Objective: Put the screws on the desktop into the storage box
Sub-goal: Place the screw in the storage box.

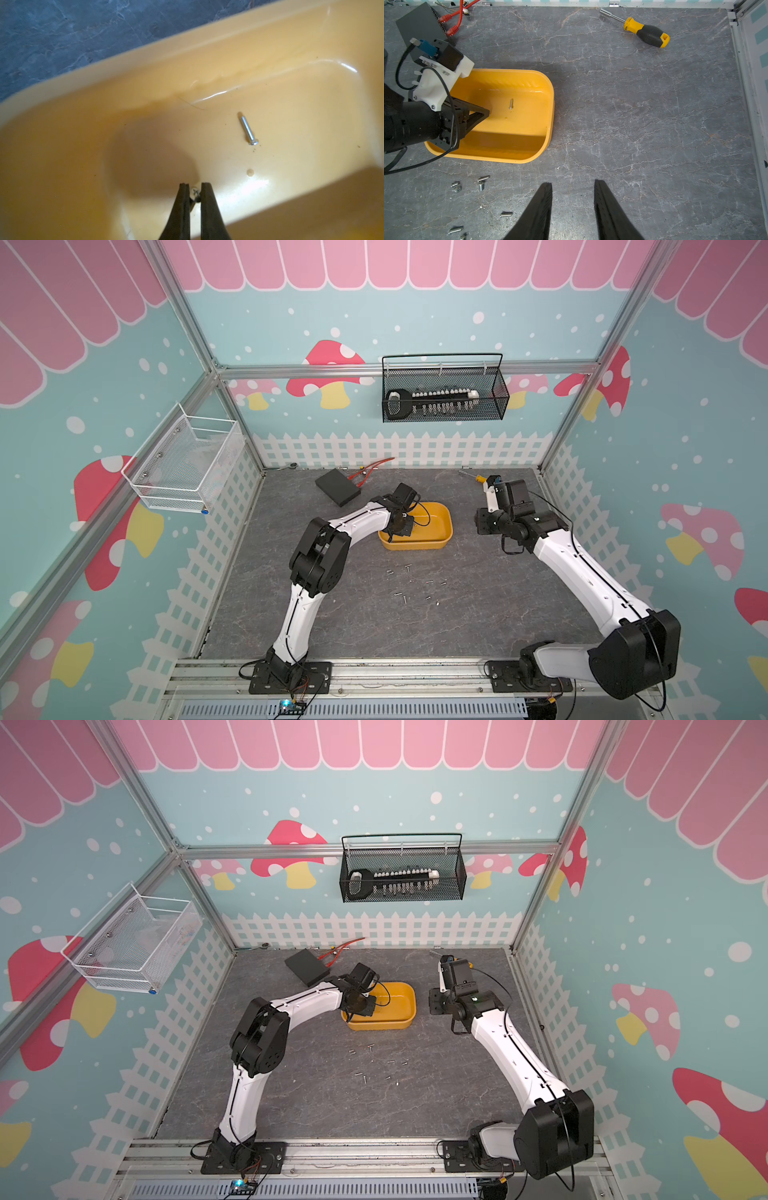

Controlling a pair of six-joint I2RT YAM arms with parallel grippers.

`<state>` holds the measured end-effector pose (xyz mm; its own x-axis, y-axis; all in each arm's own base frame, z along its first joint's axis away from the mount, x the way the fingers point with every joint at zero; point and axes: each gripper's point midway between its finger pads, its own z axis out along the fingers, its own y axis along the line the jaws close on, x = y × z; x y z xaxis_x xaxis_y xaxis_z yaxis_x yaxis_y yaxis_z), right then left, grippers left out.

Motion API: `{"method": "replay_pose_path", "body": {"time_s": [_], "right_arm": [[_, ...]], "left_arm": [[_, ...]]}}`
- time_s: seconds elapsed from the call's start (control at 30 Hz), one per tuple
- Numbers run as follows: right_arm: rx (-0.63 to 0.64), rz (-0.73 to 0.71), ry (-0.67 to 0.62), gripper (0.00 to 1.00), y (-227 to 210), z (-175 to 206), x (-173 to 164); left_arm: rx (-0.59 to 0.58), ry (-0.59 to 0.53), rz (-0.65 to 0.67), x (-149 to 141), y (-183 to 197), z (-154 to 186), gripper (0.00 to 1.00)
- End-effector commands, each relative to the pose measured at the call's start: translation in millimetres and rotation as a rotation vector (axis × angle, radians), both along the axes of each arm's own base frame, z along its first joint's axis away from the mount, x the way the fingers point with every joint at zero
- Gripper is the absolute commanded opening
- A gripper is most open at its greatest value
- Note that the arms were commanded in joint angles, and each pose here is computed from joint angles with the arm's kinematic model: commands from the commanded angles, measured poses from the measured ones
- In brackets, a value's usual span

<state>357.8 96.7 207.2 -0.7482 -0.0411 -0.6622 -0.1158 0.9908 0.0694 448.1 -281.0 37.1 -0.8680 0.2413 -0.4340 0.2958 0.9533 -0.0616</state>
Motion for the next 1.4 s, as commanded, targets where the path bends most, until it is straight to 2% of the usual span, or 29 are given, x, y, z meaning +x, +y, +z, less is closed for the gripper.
{"method": "replay_pose_path", "body": {"time_s": [0.0, 0.47, 0.6, 0.7, 0.77, 0.87, 1.0, 1.17, 1.27, 1.37], "right_arm": [[-0.016, 0.001, 0.016, 0.40, -2.2, -6.3, 0.5], [-0.009, 0.007, 0.016, 0.42, 0.1, -5.3, 2.2], [-0.005, 0.003, 0.013, 0.43, -0.4, -4.0, 1.5], [-0.007, -0.001, 0.010, 0.44, -1.2, -3.3, 1.1], [-0.006, -0.001, 0.008, 0.44, -1.0, -2.4, 1.1], [0.002, 0.003, -0.001, 0.45, 0.2, 1.5, 1.8], [0.037, 0.087, 0.003, 0.45, 14.6, 1.8, -0.3], [0.111, 0.253, 0.072, 0.46, 59.0, -19.0, -16.8], [0.122, 0.285, 0.105, 0.46, 79.0, -32.6, -31.8], [0.131, 0.323, 0.131, 0.46, 96.1, -43.7, -55.3]], "left_arm": [[0.018, 0.024, -0.008, -0.2, 6.0, -10.8, 0.08], [0.022, 0.019, -0.007, 1.7, 8.8, -9.8, 0.15], [0.021, 0.014, -0.006, 2.1, 8.9, -7.1, 0.20], [0.001, -0.027, -0.009, 5.3, 7.7, 8.0, 0.27], [-0.019, -0.064, -0.011, 7.8, 6.0, 24.2, 0.31], [-0.063, -0.145, -0.027, 9.7, 1.1, 69.1, 0.35], [-0.149, -0.310, -0.053, 2.0, -2.0, 159.4, 0.39], [-0.255, -0.532, -0.005, -21.6, 27.3, 262.2, 0.45], [-0.267, -0.610, 0.047, -33.8, 57.1, 293.8, 0.47], [-0.239, -0.646, 0.105, -40.8, 89.0, 301.4, 0.47]]}}
